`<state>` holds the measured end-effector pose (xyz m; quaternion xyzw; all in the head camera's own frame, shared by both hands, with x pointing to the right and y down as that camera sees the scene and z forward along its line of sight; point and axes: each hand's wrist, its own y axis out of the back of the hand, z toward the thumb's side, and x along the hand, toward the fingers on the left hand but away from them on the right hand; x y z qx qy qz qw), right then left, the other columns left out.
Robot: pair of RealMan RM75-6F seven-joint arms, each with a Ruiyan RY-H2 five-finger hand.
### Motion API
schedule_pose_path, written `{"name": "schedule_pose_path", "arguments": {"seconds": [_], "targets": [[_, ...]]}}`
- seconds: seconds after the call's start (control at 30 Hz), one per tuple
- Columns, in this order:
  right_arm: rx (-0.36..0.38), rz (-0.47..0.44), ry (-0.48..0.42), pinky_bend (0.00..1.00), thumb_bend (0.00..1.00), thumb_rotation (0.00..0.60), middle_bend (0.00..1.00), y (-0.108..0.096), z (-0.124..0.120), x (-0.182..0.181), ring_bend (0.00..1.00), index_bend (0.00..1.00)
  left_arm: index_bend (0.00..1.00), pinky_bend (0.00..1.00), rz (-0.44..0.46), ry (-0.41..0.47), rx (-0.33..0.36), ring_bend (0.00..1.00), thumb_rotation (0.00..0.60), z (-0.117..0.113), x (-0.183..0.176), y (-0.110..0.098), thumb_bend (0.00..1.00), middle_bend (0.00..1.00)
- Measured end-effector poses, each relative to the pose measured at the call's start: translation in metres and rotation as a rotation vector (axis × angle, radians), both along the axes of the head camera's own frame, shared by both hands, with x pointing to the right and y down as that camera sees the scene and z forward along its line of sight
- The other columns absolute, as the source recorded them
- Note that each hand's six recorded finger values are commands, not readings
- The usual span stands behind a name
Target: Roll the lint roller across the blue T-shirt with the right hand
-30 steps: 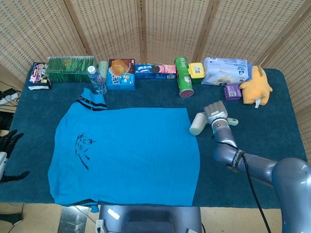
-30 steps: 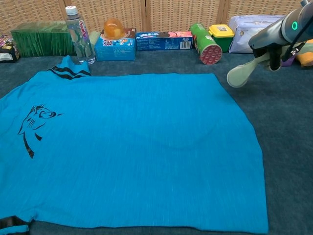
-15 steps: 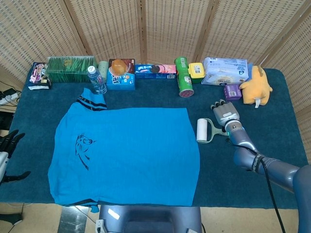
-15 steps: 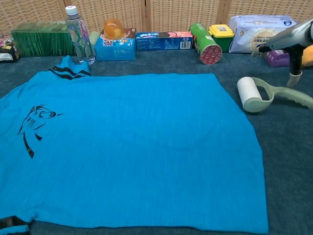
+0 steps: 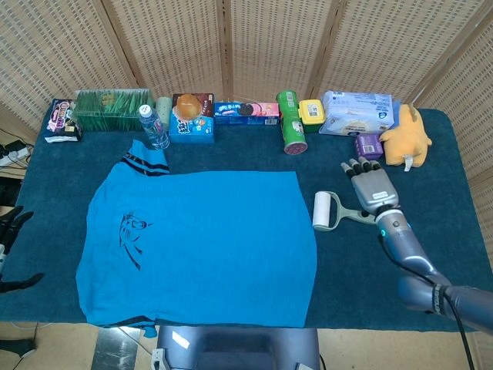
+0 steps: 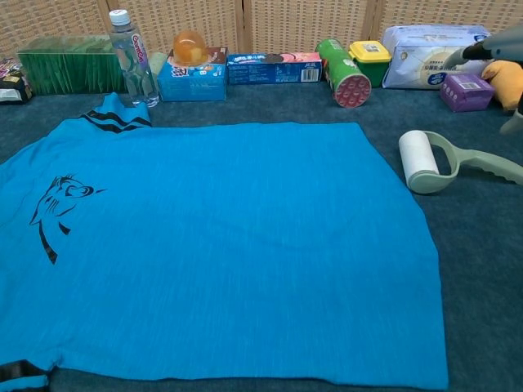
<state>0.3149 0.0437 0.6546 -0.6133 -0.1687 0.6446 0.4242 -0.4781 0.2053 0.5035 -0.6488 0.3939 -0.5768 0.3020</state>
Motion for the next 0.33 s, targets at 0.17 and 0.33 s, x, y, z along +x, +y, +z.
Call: {"name": "schedule_pose_path", "arguments": {"seconds": [0.17, 0.33], "targets": [[0.149, 0.010, -0.109, 0.10, 0.00, 0.600, 0.00, 0.031, -0.028, 0.028, 0.00, 0.00, 0.00, 0.08, 0.017, 0.016, 0.043, 0.00, 0.600, -0.010, 0.000, 0.007, 0.11, 0.00], [0.225, 0.097, -0.227, 0.10, 0.00, 0.600, 0.00, 0.081, -0.053, 0.067, 0.00, 0.00, 0.00, 0.08, 0.015, 0.025, 0.069, 0.00, 0.600, -0.017, -0.003, 0.013, 0.11, 0.00]]}}
